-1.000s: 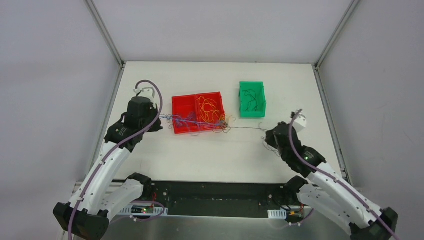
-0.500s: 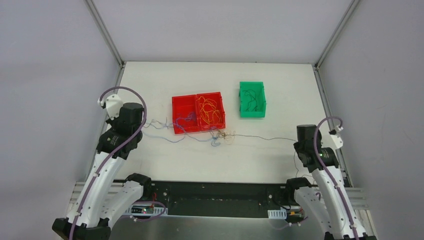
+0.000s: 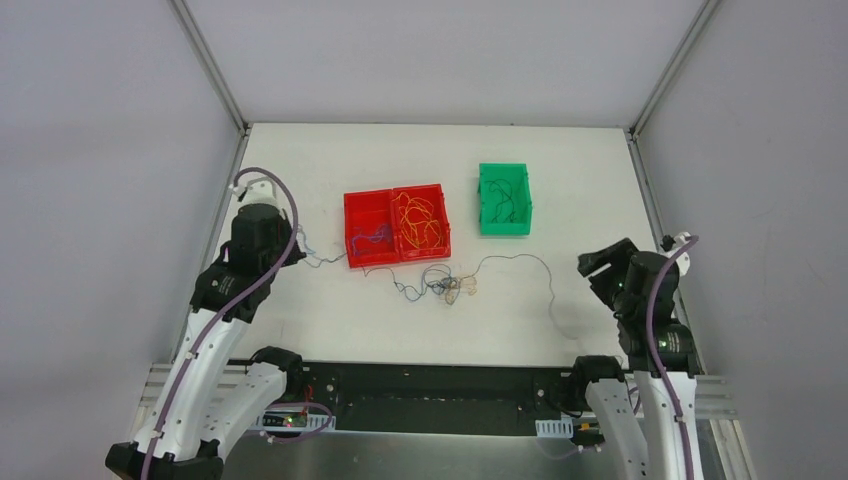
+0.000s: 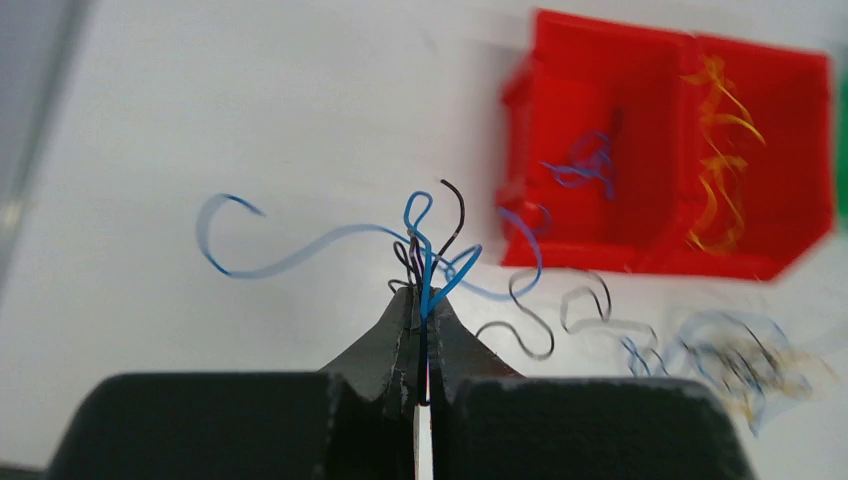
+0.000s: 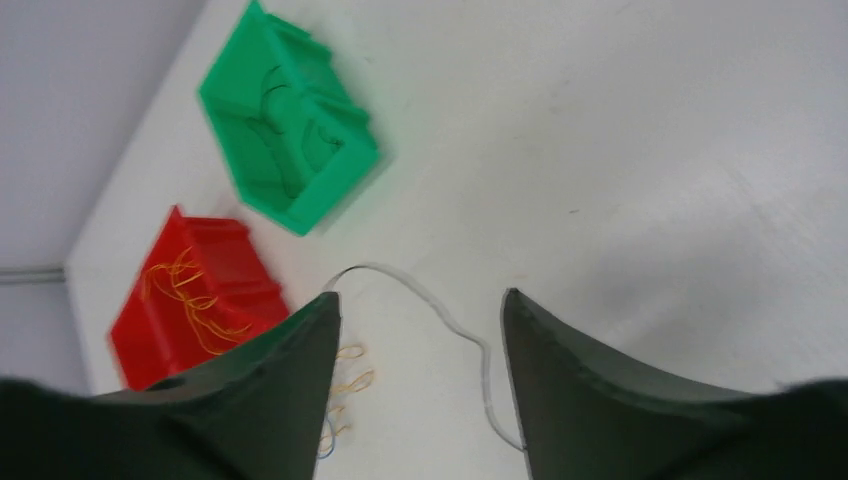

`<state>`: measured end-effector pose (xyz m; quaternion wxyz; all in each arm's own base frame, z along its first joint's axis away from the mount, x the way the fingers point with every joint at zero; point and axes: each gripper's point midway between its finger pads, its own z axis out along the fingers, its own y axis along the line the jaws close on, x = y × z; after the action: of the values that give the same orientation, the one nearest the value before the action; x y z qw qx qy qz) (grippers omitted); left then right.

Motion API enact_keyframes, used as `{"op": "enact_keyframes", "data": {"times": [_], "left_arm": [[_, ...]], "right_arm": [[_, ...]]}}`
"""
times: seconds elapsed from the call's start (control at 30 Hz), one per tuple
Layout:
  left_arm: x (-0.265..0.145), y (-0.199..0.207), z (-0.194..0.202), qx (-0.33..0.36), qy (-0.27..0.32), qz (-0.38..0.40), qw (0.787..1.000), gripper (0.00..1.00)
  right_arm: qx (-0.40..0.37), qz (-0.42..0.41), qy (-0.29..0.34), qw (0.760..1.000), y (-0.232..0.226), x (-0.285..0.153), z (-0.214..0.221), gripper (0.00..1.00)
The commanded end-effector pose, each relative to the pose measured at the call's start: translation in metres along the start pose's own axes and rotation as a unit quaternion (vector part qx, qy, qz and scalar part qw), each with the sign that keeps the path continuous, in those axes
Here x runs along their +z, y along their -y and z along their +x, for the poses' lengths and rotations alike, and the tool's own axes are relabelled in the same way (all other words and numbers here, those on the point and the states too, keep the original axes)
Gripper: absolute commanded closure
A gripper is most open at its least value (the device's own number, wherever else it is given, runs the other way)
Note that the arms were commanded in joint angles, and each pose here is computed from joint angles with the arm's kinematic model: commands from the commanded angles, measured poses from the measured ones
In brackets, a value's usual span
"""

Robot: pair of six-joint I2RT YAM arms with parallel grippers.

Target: Untangle the cables

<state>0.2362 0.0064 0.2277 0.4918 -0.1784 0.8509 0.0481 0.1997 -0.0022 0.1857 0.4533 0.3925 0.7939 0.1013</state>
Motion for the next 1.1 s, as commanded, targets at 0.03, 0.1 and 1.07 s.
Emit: {"op": "enact_keyframes", "data": {"times": [0.03,0.1,1.07], "left_arm": [[-0.039,0.102,0.011,0.079,-0.024,0.329,0.941,1.00],[-0.050,0.115,0.012,0.082,-0.021,0.376,0.923,1.00],[-0.150,0.182,0.023,0.078,-0.052,0.698,0.710,1.00]], "right_arm": [[-0.072,-0.222,-0.134,0.963,-0.070,-0.024,0.046,0.23],[-0.073,-0.309,-0.179,0.931,-0.096,-0.039,0.062,0.24],[-0.334,-0.584,-0.213,0.708,-0.306,-0.145,0.204,0.34]]}}
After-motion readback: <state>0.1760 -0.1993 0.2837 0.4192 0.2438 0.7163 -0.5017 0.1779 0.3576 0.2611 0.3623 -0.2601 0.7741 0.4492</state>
